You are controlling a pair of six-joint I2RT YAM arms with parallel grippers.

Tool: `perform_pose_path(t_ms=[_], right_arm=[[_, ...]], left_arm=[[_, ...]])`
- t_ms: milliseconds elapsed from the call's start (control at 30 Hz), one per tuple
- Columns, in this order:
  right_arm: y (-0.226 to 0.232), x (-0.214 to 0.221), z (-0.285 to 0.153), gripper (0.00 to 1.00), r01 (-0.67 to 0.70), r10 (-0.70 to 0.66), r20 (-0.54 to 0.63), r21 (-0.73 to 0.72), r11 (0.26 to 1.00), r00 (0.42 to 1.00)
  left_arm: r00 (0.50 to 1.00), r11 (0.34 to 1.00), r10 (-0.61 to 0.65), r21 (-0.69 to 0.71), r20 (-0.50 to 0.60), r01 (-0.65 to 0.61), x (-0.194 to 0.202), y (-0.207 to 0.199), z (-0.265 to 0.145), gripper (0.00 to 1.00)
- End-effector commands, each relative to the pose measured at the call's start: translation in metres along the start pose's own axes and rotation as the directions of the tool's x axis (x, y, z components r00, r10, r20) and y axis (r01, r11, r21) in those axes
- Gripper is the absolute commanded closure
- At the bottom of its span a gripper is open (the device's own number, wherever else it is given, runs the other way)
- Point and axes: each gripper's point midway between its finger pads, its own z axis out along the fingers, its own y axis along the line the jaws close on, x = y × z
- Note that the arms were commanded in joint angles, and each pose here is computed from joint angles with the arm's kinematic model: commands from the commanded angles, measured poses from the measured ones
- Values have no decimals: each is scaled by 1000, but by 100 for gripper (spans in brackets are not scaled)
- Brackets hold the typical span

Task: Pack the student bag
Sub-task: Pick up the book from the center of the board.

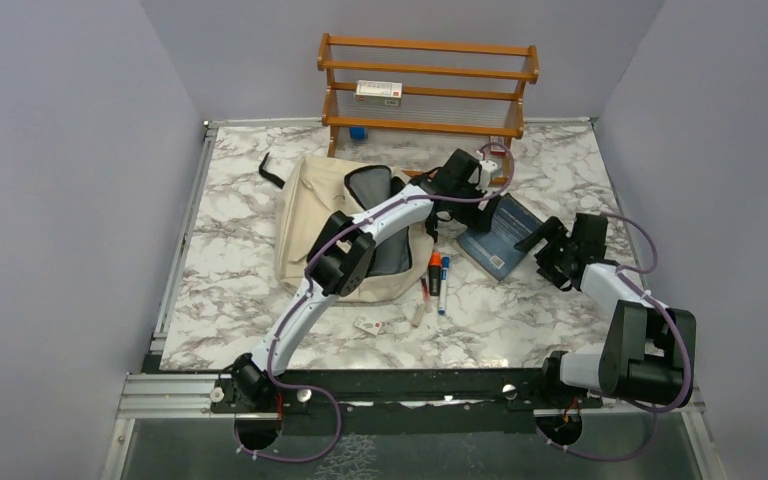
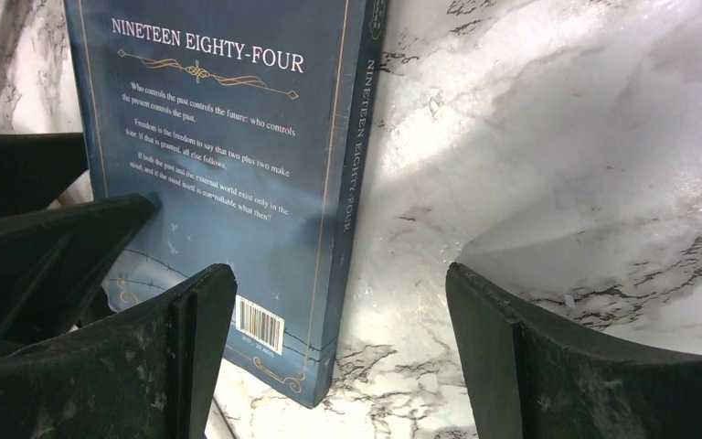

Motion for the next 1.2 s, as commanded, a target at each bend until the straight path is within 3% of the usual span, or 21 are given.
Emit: perform_pose_path(t_ms=[0,200,333,667,1167], right_arm=[[-2,11,2,10,-28,28,-34,-7,1000,999],[-6,12,3,10,-46,47,-25,8,999,999],[-6,19,7,10,-69,69,-52,-2,998,996],[-5,29,14,10,-94,91,-97,-25,995,991],[-7,35,25,9,-132,127,-123,-28,991,984]], left_arm=[[997,999,10,43,-73,-6,27,-14,10,21],[995,999,-6,47,-100,10,39,-12,16,39],[990,996,-66,59,-123,74,48,1,17,60],[972,988,-143,29,-186,150,80,41,13,100],[945,975,-222,-23,-239,223,123,74,15,100]])
